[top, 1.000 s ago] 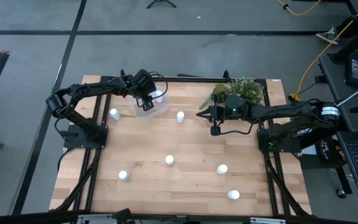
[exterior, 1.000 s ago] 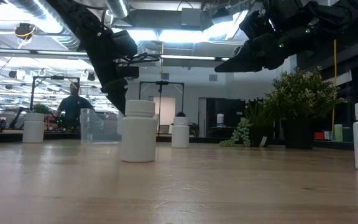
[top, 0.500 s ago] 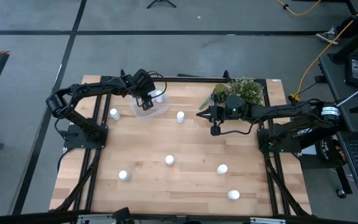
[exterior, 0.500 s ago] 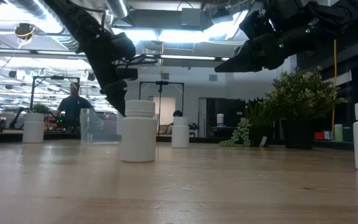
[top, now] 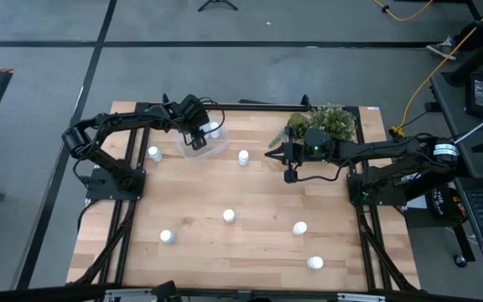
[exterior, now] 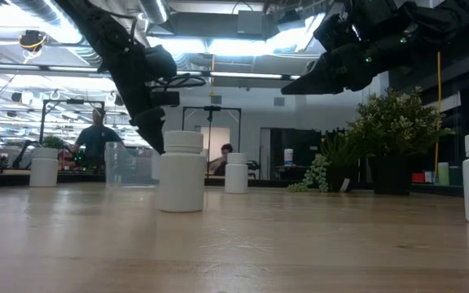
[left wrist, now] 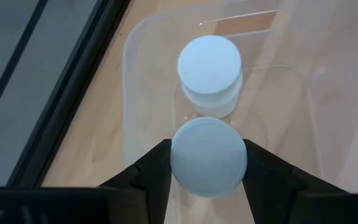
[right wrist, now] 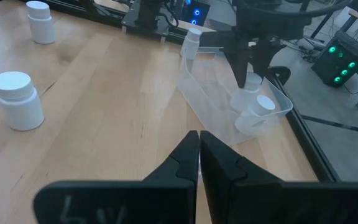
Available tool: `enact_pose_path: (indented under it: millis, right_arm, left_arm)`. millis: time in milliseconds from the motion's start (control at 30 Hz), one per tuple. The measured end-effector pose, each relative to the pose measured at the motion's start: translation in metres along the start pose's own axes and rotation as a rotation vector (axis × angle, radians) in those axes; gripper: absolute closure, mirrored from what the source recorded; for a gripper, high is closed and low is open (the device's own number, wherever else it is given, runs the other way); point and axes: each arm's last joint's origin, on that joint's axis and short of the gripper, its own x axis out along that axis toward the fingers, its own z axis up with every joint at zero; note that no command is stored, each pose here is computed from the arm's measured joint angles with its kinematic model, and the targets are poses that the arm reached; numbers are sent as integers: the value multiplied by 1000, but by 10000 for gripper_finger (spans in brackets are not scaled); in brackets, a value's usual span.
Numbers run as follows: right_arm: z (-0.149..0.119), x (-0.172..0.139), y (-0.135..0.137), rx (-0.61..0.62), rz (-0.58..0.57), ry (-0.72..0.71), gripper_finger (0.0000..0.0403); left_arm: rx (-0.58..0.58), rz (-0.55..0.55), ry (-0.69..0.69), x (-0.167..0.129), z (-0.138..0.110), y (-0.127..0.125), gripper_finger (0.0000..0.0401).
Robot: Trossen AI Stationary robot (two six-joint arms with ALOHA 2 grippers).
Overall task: Pick and place pill bottles into a basket
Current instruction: Put the white medicine bottle into the transparent bin
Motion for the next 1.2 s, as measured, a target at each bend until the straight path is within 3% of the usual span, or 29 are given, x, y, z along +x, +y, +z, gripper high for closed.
enact_pose_path:
  millis: [300,1000,1200]
  right_arm:
    - [0,0,0,-1,-2,-4,384]
    - [1,0,0,-1,-3,-8,384]
    - [1,0,0,-6,-3,-7,384]
  left_arm:
    - [-2,-8,-6,0,0,0,208]
    - [10,10,-60,0,6,1,203]
    - [20,16,-83,-18,6,1,203]
